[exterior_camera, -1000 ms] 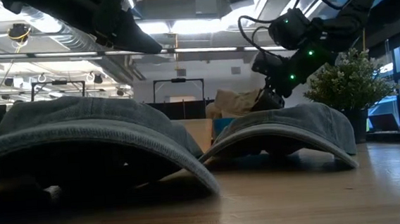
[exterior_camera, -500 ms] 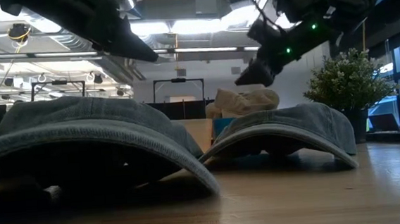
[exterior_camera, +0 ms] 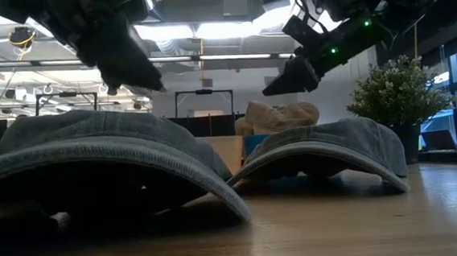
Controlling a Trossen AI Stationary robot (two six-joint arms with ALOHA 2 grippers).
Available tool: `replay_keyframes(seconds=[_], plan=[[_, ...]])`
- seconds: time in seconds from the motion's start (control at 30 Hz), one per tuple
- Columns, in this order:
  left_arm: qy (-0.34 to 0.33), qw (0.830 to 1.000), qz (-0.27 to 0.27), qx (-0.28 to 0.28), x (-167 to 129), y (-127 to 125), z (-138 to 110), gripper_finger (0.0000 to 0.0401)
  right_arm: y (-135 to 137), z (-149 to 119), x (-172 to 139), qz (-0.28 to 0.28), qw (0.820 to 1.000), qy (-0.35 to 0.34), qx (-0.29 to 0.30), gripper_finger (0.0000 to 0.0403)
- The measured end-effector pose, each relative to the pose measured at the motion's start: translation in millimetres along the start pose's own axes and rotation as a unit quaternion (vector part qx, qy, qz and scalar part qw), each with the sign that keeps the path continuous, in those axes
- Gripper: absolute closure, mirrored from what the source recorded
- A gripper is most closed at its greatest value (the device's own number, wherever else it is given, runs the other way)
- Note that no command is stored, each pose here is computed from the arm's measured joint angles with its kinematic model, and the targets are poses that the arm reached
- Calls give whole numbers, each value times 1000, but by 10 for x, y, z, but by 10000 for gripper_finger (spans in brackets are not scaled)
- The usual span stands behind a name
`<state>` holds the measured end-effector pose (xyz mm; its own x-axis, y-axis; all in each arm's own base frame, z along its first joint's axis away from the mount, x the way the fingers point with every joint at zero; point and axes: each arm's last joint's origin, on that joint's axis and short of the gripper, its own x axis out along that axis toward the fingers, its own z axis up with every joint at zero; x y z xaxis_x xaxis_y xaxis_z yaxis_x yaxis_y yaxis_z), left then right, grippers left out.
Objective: Pick & Place hat
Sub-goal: Put the middle black cap into the left transparent bin
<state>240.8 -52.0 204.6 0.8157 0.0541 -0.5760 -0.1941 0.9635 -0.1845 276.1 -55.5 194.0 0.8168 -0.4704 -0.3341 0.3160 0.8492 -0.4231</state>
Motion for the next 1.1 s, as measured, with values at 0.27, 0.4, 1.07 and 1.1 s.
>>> replay_keyframes(seconds=[0.27, 0.4, 1.07, 1.1], plan=[[32, 999, -5, -6, 169, -18, -98, 292, 1, -3, 0, 0, 1000, 2, 9, 160], [38, 999, -2, -5, 237, -22, -132, 292, 3, -10, 0, 1, 1000, 5, 9, 160], [156, 985, -66, -26, 490, -136, -458, 165, 2, -10, 0, 1, 1000, 5, 25, 160], [162, 984, -66, -23, 501, -149, -485, 163, 2, -10, 0, 1, 1000, 4, 25, 160]])
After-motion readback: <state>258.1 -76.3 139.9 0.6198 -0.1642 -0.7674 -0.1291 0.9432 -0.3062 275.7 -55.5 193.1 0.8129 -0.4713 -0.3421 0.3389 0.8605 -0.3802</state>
